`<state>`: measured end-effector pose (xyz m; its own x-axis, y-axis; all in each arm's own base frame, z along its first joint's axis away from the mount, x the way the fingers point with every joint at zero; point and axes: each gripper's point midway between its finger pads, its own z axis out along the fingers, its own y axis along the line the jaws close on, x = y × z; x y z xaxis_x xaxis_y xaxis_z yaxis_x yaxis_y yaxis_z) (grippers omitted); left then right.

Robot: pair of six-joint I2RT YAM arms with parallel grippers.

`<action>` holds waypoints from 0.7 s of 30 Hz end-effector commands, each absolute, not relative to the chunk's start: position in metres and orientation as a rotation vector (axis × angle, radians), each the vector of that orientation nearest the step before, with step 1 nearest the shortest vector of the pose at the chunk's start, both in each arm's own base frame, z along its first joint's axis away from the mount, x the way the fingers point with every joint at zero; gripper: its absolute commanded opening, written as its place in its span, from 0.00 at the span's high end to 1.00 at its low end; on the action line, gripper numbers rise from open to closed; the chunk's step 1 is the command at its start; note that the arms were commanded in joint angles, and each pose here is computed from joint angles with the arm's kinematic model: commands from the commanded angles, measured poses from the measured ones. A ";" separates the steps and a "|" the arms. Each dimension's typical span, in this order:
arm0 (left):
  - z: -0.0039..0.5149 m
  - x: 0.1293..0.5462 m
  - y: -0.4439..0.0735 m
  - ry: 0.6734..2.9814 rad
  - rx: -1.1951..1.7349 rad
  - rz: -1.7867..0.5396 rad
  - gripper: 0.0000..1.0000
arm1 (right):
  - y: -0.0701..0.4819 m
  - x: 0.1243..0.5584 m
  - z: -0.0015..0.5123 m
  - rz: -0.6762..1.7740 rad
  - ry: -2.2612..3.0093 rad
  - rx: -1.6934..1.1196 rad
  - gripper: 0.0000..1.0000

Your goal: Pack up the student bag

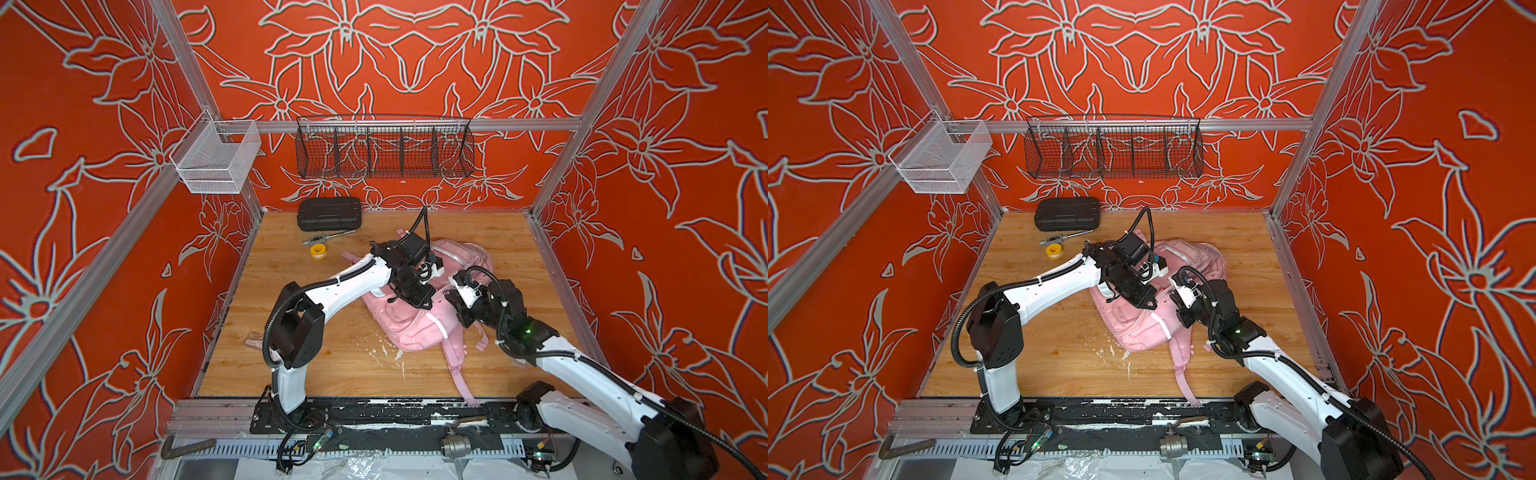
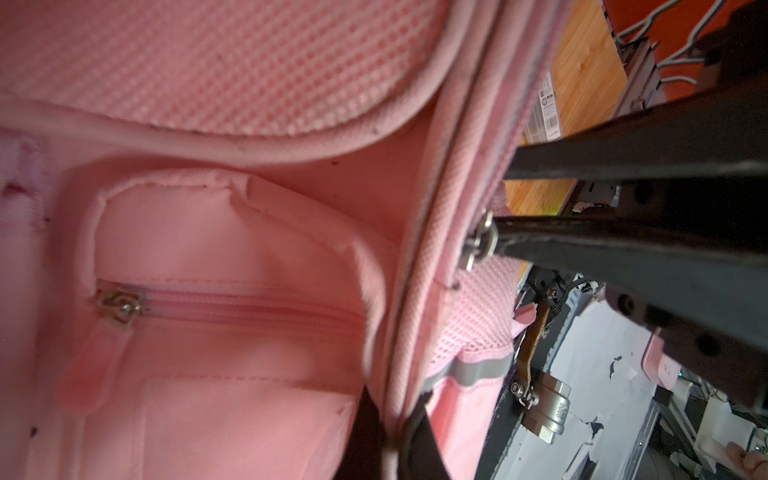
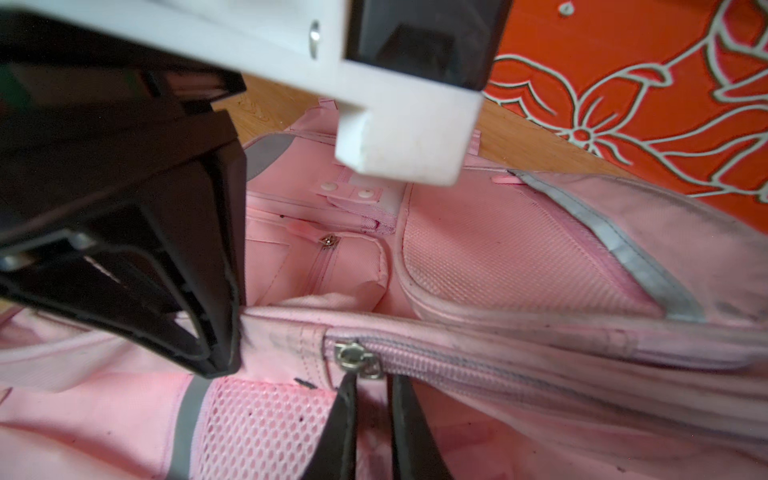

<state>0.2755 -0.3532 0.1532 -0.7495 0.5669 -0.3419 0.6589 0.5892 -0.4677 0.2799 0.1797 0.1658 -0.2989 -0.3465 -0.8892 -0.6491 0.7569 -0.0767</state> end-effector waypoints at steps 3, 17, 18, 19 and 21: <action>0.185 0.261 -0.355 2.547 1.126 -0.947 1.00 | 0.164 0.294 0.183 0.273 1.889 -0.651 0.92; 0.183 0.255 -0.340 2.568 1.171 -0.875 1.00 | 0.166 0.294 0.188 0.376 1.846 -0.748 0.97; 0.184 0.255 -0.340 2.560 1.174 -0.879 1.00 | 0.169 0.292 0.187 0.393 1.839 -0.772 0.97; 0.184 0.256 -0.340 2.557 1.175 -0.876 1.00 | 0.171 0.291 0.187 0.405 1.837 -0.787 0.95; 0.184 0.256 -0.339 2.553 1.178 -0.860 1.00 | 0.175 0.289 0.184 0.428 1.841 -0.809 0.89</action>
